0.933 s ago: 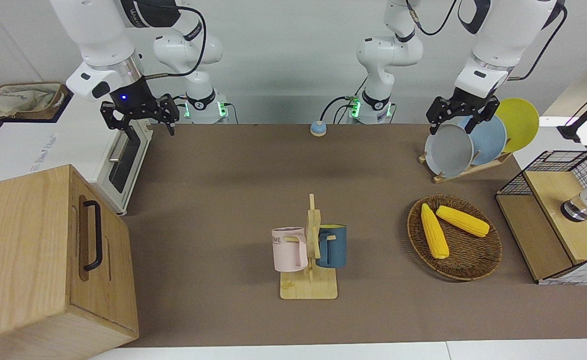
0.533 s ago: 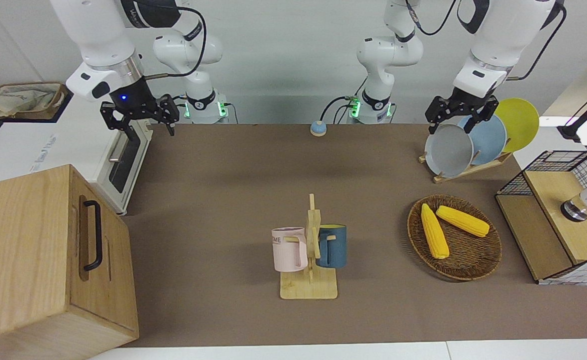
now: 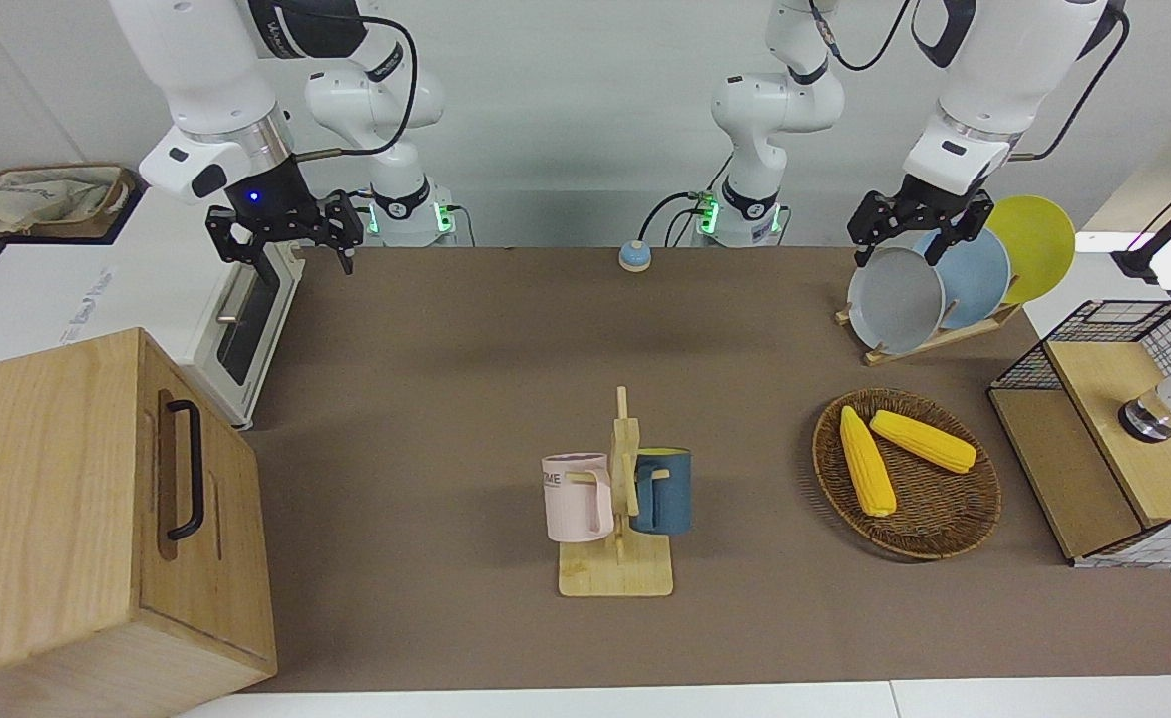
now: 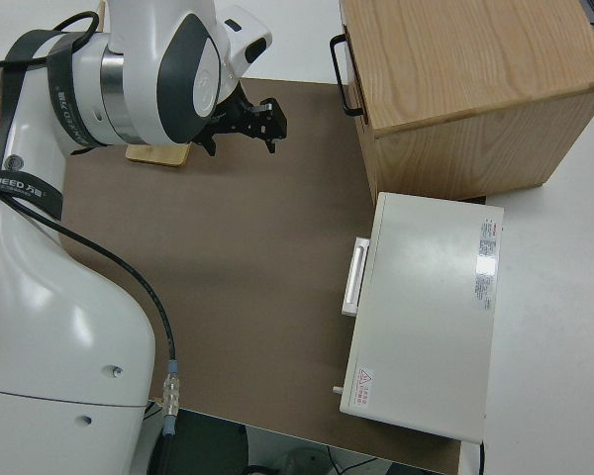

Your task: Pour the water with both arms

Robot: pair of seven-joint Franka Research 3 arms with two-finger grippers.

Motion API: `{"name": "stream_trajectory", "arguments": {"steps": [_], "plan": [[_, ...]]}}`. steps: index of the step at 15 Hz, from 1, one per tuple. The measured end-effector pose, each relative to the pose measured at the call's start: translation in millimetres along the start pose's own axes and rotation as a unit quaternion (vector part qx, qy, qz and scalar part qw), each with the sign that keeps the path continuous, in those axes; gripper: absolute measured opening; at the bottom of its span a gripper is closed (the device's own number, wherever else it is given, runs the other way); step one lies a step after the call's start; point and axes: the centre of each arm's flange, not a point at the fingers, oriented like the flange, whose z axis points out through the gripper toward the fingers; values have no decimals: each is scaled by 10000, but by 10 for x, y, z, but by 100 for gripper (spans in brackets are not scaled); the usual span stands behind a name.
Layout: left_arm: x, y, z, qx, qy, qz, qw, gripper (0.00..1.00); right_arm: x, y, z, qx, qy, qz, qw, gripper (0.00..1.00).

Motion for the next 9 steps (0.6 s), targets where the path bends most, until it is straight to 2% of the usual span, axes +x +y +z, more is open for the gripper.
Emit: {"name": "stream_trajectory", "arguments": {"steps": [4,9], "plan": [[1,-47,0,-1,0,-11,10000,100,109,-166,99,-6,271,-153,9995,100],[-2,-402,-1,-2,1,221,9998,100,239,-582,161,-83,780,-615,9950,99]]}}
